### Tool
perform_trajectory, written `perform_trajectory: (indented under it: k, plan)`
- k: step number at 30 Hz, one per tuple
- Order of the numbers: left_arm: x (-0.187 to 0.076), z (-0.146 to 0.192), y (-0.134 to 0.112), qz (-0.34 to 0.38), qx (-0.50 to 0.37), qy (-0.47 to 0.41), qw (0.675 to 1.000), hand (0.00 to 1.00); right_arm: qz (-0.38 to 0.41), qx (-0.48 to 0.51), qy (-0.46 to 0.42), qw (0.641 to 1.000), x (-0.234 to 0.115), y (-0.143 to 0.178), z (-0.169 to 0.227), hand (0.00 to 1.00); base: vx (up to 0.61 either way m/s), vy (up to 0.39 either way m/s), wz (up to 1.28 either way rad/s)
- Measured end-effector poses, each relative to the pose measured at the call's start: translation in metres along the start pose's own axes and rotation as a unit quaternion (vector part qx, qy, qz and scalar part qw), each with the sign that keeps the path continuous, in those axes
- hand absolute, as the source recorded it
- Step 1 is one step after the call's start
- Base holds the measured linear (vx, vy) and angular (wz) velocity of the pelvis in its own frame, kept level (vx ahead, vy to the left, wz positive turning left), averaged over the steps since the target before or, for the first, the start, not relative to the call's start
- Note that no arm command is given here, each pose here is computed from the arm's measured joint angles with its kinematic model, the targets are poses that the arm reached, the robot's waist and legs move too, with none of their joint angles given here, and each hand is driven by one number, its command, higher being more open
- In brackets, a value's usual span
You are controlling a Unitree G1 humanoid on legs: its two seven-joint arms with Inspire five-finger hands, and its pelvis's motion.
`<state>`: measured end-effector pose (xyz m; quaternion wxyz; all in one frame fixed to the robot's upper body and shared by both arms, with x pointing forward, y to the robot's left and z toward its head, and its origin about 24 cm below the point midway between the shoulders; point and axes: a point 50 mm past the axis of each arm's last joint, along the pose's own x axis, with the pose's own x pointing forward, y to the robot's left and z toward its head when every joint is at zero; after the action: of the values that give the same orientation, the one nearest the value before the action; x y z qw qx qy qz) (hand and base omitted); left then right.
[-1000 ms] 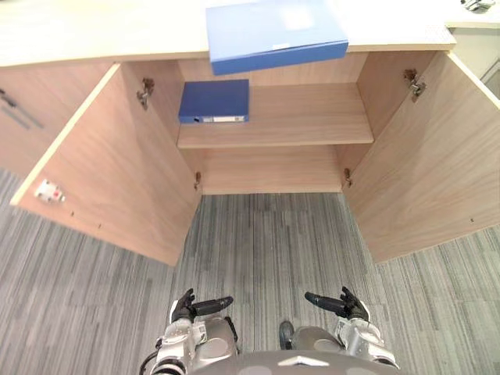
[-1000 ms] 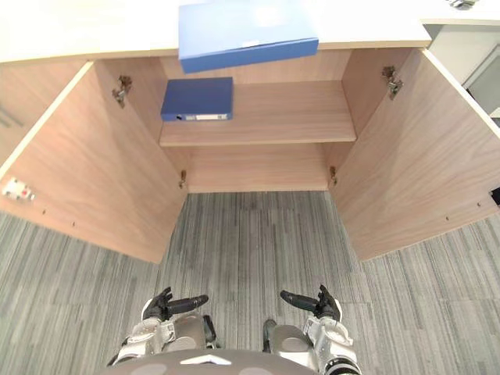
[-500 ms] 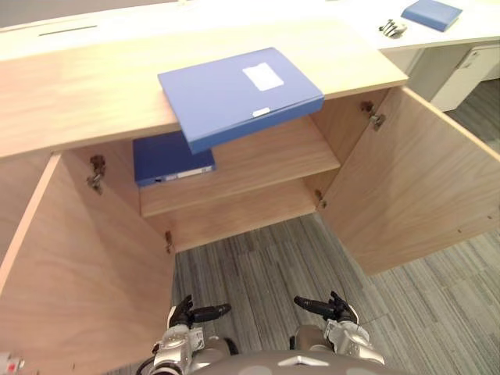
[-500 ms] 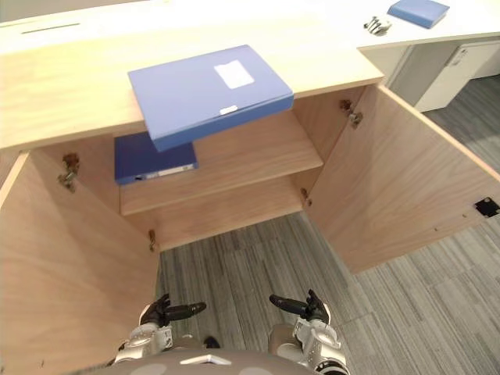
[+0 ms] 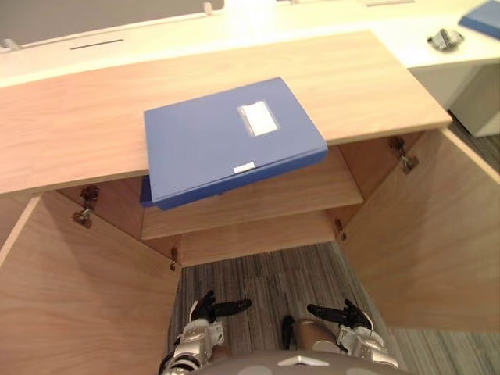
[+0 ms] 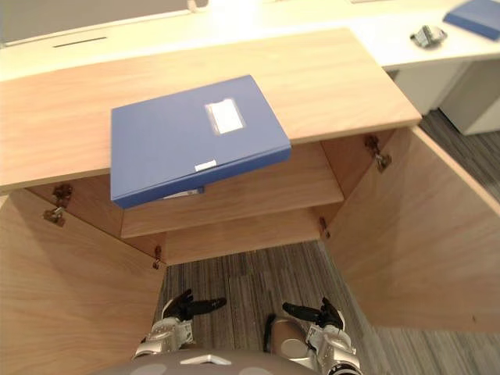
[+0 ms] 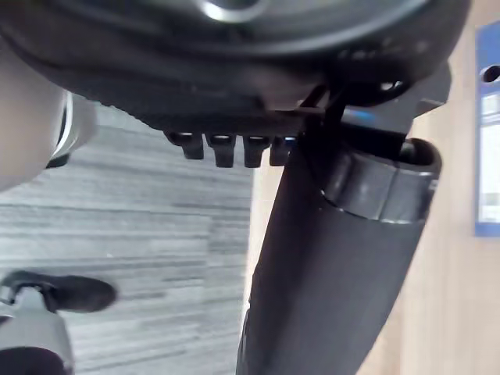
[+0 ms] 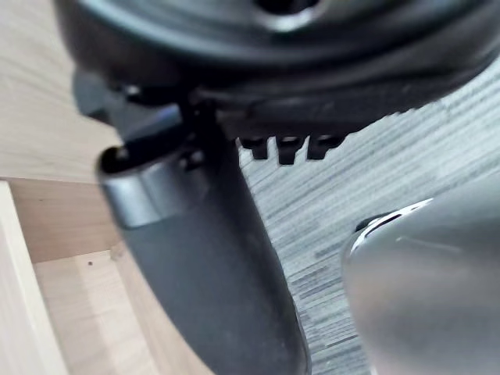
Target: Walk over to the cabinet, pick up the folder, carry it to the office cabinet, place the folder inside the office cabinet, then close the office cabinet door
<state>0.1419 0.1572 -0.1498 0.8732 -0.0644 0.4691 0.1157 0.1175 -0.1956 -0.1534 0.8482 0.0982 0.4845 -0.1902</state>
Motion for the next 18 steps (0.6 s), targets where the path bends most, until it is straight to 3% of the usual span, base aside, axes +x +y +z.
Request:
perform_trajectory:
  k: [18]
  plan:
    - [-0.005, -0.022, 0.007, 0.013, -0.003, 0.033, 0.999, 1.00, -0.022, 0.033, 0.032, 0.999, -0.005, -0.008, -0.023, 1.00, 0.10, 0.091, -0.05]
